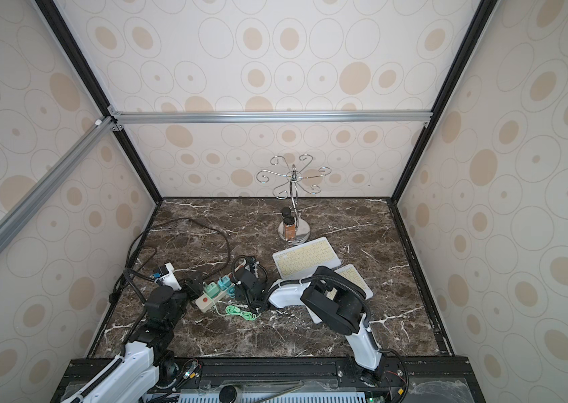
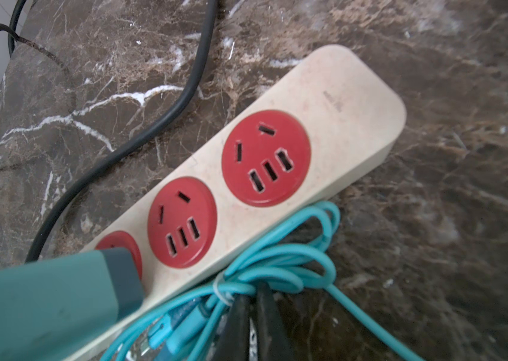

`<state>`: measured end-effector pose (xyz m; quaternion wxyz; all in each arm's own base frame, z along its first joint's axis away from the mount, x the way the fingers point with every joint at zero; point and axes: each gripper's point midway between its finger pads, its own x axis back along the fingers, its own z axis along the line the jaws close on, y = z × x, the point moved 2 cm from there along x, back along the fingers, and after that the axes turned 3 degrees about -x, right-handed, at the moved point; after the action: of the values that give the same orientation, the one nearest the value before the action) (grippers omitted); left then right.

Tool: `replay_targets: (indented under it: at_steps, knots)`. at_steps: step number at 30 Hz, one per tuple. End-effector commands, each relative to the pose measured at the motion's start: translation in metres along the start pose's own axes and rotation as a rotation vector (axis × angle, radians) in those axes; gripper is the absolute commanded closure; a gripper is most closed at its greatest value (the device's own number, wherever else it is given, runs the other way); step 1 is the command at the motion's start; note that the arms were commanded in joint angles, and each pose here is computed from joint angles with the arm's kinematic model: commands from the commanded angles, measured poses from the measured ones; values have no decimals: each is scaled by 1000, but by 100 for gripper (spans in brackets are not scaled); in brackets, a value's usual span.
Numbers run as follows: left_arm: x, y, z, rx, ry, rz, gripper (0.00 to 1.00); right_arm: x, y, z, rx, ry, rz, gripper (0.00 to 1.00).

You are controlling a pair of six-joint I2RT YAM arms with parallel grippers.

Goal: Unplug the wireless keyboard
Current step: Adjust the socket at the center of the board.

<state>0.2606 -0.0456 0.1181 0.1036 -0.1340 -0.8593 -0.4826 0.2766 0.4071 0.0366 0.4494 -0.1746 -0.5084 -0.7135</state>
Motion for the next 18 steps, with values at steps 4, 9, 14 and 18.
replay_targets:
  at_steps: [4,9,14,18]
  knots:
    - [11,-14,-33,33,-231,87,47,14,-4,-33,28,-84,12,89]
    - [23,-20,-52,70,-359,102,48,29,6,-25,43,-51,-10,86]
    - [27,-23,-55,52,-364,104,46,38,13,-19,47,-32,-17,85]
    - [24,-14,-42,25,-256,59,40,53,15,-13,40,13,-22,82]
